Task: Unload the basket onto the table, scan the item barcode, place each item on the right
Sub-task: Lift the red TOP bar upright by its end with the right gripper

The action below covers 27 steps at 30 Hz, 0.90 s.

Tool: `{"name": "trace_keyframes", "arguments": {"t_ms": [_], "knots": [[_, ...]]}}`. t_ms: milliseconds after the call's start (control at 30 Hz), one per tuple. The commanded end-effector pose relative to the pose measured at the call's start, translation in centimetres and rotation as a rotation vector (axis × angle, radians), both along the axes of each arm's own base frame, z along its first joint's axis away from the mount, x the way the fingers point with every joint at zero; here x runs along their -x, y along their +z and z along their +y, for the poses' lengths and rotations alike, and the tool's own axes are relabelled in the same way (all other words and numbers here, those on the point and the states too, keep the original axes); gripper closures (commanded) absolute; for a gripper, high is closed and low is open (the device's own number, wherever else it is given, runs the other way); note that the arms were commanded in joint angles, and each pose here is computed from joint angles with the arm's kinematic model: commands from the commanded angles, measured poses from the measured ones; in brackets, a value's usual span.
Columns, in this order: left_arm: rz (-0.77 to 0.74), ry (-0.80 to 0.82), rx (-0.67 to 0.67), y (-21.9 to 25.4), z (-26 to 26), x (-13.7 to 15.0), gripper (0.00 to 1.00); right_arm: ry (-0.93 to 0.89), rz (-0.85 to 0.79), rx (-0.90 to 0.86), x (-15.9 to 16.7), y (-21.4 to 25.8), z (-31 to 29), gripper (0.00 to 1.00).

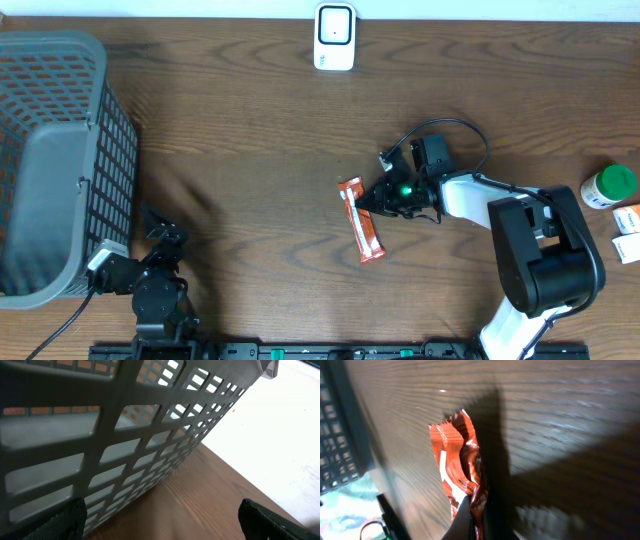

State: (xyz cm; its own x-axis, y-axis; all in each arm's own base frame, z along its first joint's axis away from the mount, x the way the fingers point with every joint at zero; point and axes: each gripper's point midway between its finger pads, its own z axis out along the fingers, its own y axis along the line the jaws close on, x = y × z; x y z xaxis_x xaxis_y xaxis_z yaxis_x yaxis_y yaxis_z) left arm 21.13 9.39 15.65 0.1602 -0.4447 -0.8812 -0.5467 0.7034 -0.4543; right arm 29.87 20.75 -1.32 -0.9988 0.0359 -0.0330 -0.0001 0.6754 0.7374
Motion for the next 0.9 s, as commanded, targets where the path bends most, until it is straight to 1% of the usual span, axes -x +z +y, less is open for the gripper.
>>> {"name": "trace_keyframes", "arguments": {"t_ms": [0, 67, 133, 233, 300, 433, 500, 600, 767, 867], "knots": [[0.035, 0.019, -0.005, -1.1, 0.3, 0.2, 0.03, -0.002, 0.096, 0.354, 4.7, -9.1, -5.2, 0.99], [0.035, 0.019, -0.005, -1.1, 0.3, 0.2, 0.03, 0.027, 0.046, 0.24, 3.7, -7.9, -3.6, 0.99], [0.035, 0.019, -0.005, -1.1, 0.3, 0.2, 0.03, 0.042, 0.03, 0.104, 3.2, -6.1, -2.1, 0.99], [0.035, 0.019, -0.005, -1.1, 0.3, 0.2, 0.03, 0.068, -0.018, -0.113, 2.3, -2.0, -0.5, 0.99], [0.035, 0.019, -0.005, -1.1, 0.3, 0.2, 0.03, 0.067, -0.064, -0.203, 1.4, 0.8, -0.4, 0.99], [0.035, 0.019, -0.005, -1.1, 0.3, 0.2, 0.03, -0.018, -0.067, -0.33, -0.2, 6.8, -0.9, 0.98], [0.035, 0.019, -0.005, -1.1, 0.3, 0.2, 0.03, -0.074, -0.046, -0.362, -0.8, 9.3, -1.2, 0.98], [0.035, 0.019, -0.005, -1.1, 0.3, 0.2, 0.03, -0.118, -0.045, -0.391, -1.2, 12.0, -1.2, 0.99], [0.035, 0.019, -0.005, -1.1, 0.3, 0.2, 0.03, -0.211, 0.014, -0.476, -1.9, 16.3, -1.0, 0.99], [0.035, 0.019, -0.005, -1.1, 0.3, 0.2, 0.03, -0.226, 0.05, -0.542, -2.2, 18.3, -0.7, 0.98]]}}
